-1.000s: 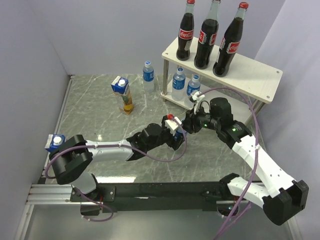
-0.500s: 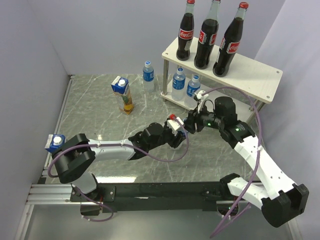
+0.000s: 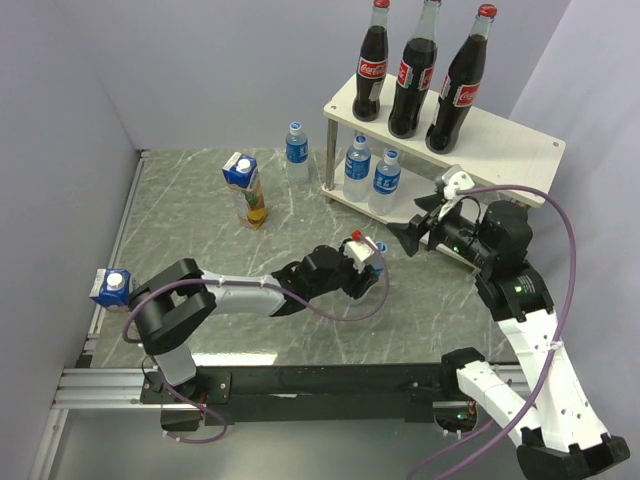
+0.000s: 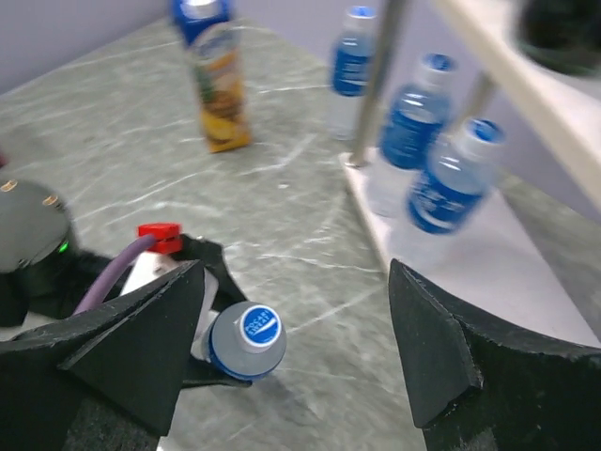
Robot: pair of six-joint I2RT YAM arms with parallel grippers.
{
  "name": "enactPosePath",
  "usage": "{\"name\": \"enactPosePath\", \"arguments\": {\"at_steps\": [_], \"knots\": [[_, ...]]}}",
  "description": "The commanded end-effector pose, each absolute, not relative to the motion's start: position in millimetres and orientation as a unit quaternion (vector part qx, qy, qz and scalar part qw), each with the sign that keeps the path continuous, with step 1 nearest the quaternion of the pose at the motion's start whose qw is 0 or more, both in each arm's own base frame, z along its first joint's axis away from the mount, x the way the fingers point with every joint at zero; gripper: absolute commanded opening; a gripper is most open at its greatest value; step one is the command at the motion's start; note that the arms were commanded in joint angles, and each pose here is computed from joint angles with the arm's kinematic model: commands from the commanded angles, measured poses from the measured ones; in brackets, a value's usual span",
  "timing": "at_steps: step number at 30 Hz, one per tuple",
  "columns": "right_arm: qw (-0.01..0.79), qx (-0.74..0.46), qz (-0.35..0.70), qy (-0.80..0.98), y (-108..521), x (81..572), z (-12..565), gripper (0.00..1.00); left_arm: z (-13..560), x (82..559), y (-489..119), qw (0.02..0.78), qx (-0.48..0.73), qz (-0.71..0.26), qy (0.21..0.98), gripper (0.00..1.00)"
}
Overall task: Place and organize the beverage onto the shelf
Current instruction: Pick up the drink from the center of the board, then place the drink on the shelf.
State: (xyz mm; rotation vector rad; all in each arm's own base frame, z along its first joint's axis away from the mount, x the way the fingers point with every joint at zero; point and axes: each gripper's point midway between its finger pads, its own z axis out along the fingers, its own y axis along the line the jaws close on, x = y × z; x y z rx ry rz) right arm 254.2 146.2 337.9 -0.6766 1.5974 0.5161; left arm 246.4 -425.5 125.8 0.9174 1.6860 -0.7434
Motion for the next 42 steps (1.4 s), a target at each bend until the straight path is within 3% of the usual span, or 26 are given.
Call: {"name": "enactPosePath", "arguments": {"at_steps": [1,6,24,42], "knots": [[0.663,-0.221,0.162,0.697,115.1,273.7,361.8,0.85,234.0,265.3,-463.8,0.616,0.331,-0.378,0.607,0.0],[0.699,-0.108,0.105,0.699,72.6,289.8,374.2,0.85,251.6,286.7,-480.5,0.631,0.312,-0.386,0.596,0.0],[0.737,0.026,0.027,0.675,13.0,291.2,394.9,0.87,296.9,355.4,-530.6,0.657,0.29,-0.405,0.566,0.0],[0.731,0.023,0.038,0.68,14.4,293.1,387.5,0.86,314.6,414.1,-550.2,0.688,0.255,-0.385,0.56,0.0]]}}
